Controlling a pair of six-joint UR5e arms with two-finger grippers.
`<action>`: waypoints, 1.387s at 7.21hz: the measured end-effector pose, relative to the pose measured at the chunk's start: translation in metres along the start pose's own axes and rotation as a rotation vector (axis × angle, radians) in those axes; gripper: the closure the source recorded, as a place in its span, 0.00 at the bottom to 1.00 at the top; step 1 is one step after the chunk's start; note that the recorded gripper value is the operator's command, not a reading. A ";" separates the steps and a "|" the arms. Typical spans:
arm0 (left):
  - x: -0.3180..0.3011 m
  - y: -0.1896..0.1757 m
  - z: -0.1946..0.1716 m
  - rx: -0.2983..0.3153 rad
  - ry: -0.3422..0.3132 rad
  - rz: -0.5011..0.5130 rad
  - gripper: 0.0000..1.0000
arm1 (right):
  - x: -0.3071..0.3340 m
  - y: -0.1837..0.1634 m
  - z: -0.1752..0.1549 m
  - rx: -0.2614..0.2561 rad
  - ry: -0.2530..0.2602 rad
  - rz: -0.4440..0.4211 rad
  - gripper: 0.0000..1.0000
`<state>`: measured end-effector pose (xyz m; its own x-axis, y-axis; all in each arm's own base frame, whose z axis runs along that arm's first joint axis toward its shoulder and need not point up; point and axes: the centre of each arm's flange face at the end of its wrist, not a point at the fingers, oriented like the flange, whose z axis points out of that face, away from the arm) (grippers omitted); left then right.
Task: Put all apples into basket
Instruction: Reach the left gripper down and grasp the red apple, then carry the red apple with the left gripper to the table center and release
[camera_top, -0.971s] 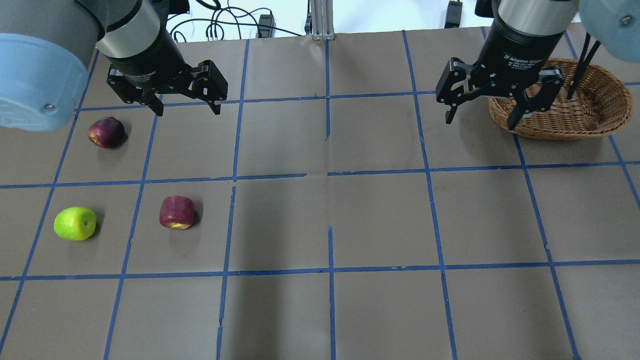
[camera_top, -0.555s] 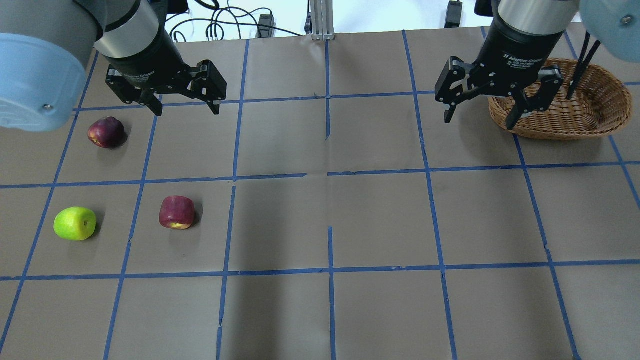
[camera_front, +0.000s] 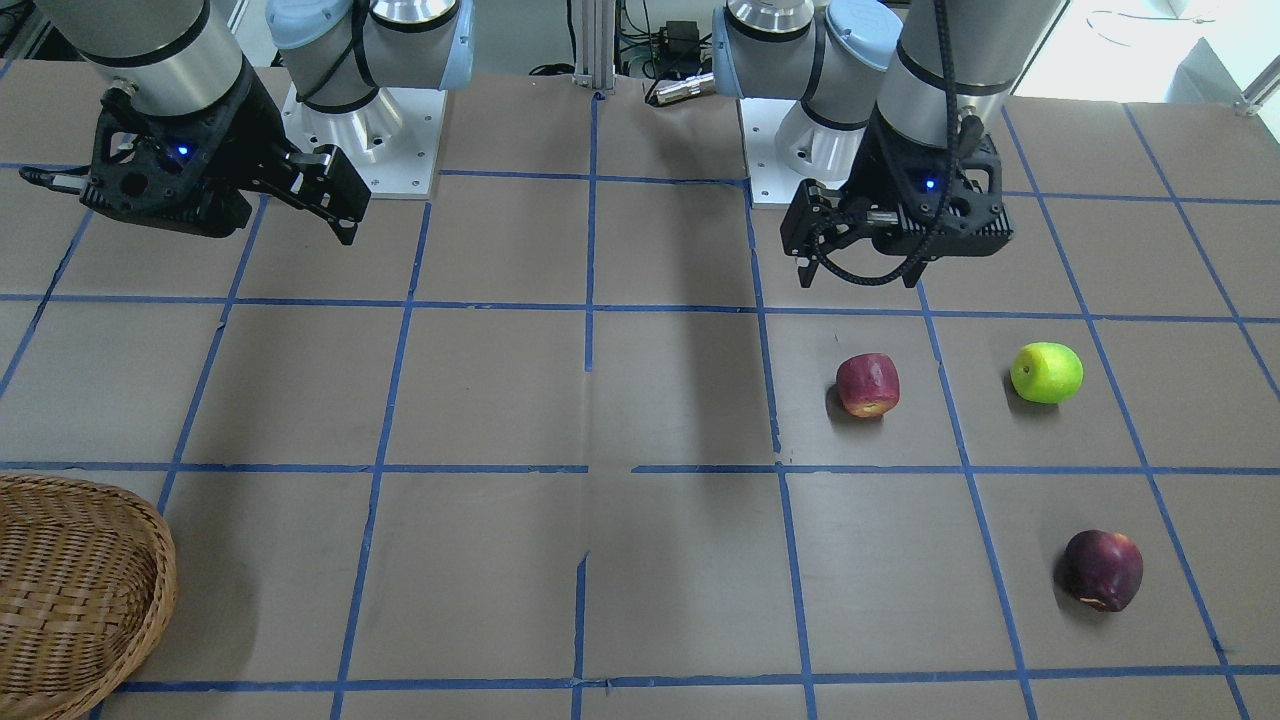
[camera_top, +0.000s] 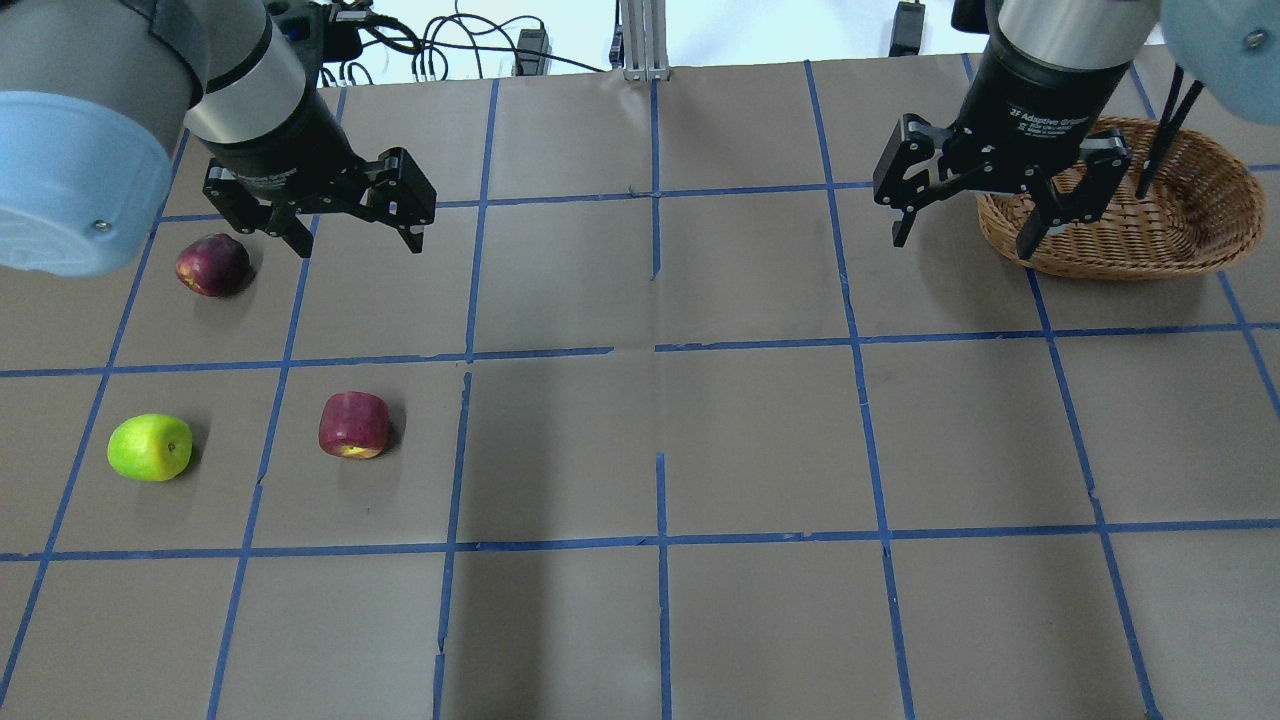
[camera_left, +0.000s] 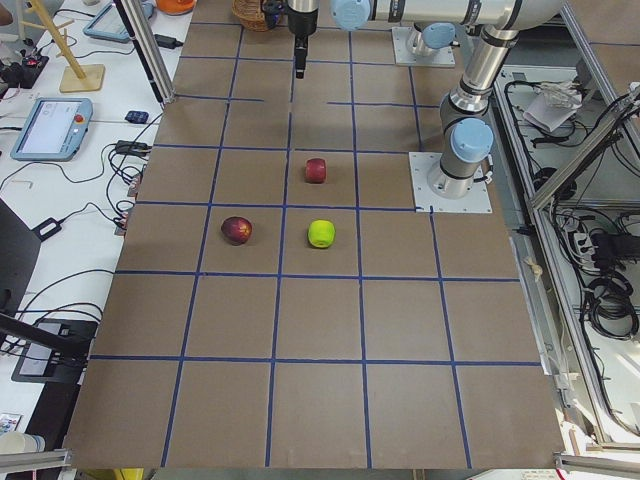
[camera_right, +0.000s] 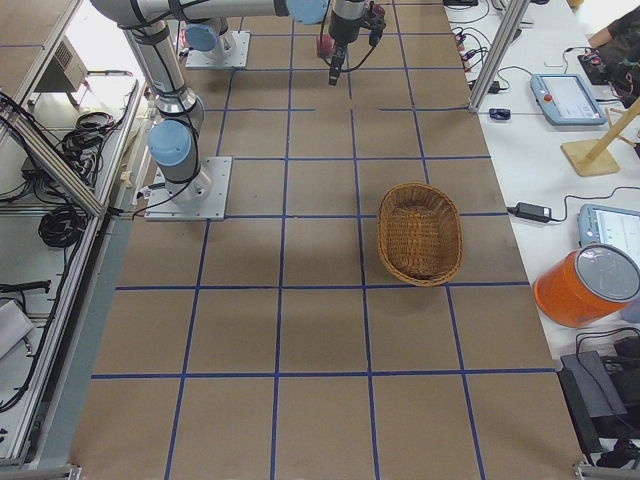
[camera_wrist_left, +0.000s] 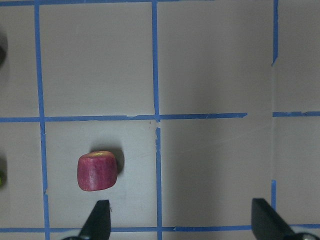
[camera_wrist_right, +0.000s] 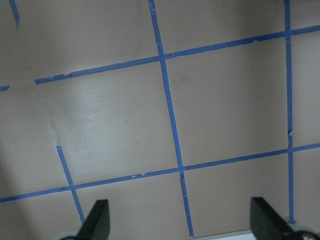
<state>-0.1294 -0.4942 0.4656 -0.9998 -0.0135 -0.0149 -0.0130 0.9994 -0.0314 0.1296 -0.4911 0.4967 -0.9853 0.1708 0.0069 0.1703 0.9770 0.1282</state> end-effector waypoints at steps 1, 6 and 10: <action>-0.034 0.000 0.035 -0.058 0.002 0.014 0.00 | 0.000 0.000 0.000 0.001 0.001 0.000 0.00; -0.106 0.022 0.236 -0.118 0.024 0.031 0.00 | 0.000 0.000 0.000 0.002 0.004 -0.002 0.00; -0.107 0.030 0.293 -0.190 0.016 0.040 0.26 | 0.000 -0.001 -0.001 0.005 0.002 -0.003 0.00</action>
<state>-0.0179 -0.4724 0.1730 -0.9997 0.0258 0.0033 0.0260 0.9871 0.1579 0.1293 -0.4917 0.4972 -0.9858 0.1675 0.0086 0.1672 0.9782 0.1230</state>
